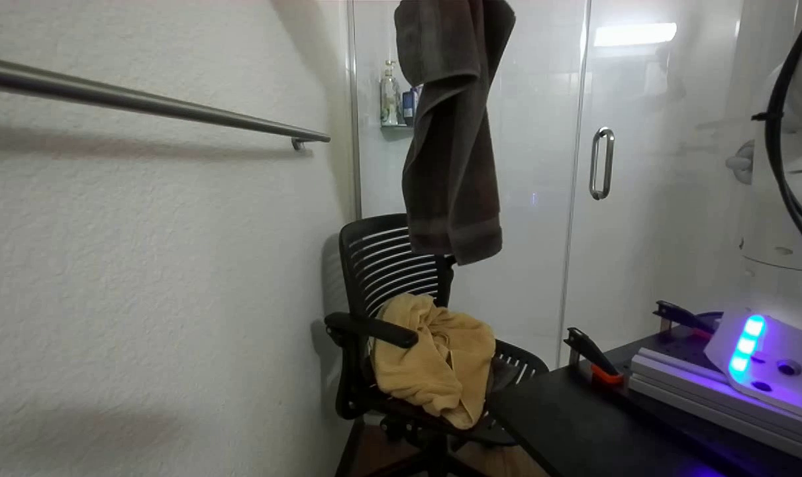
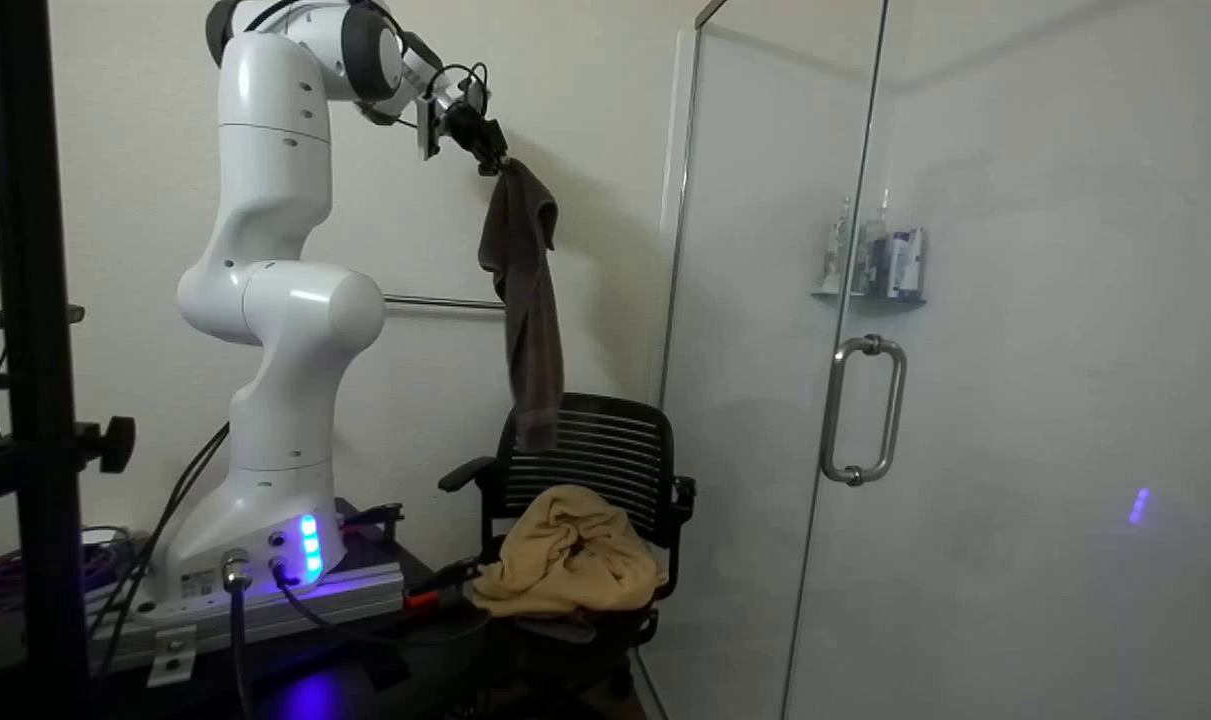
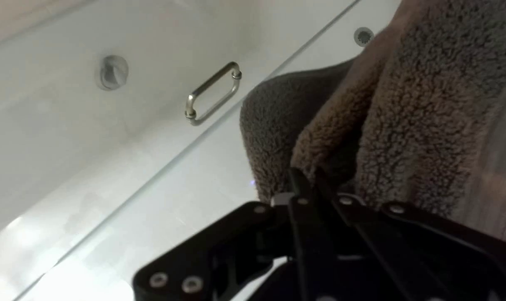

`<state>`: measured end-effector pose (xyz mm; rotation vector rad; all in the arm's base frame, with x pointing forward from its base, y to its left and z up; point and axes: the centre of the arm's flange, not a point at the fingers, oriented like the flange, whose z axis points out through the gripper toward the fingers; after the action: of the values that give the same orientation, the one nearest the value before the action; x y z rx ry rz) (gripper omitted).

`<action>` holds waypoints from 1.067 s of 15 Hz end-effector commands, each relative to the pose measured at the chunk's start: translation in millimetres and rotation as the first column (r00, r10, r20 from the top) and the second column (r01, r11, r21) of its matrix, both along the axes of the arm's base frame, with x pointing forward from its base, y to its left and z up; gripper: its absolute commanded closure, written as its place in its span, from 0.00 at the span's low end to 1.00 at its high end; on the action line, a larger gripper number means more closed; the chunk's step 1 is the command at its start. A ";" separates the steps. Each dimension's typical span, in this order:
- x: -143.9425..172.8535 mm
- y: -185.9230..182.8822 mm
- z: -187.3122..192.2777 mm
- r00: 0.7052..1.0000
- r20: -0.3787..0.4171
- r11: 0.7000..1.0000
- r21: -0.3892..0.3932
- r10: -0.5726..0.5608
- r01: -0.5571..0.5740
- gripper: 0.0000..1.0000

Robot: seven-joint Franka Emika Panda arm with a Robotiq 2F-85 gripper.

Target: Put the towel on the chair.

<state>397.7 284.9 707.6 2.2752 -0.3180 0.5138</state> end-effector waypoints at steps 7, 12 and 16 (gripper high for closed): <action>42.2 -119.9 -107.1 0.989 -0.116 0.895 0.425 -0.093 0.134 0.99; 105.2 -135.0 -168.9 0.999 0.043 0.801 0.598 0.002 -0.027 0.99; 144.0 -139.9 -212.1 0.994 0.080 0.671 0.734 0.070 -0.106 0.99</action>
<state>522.3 163.7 564.0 2.9459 -0.5836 0.5464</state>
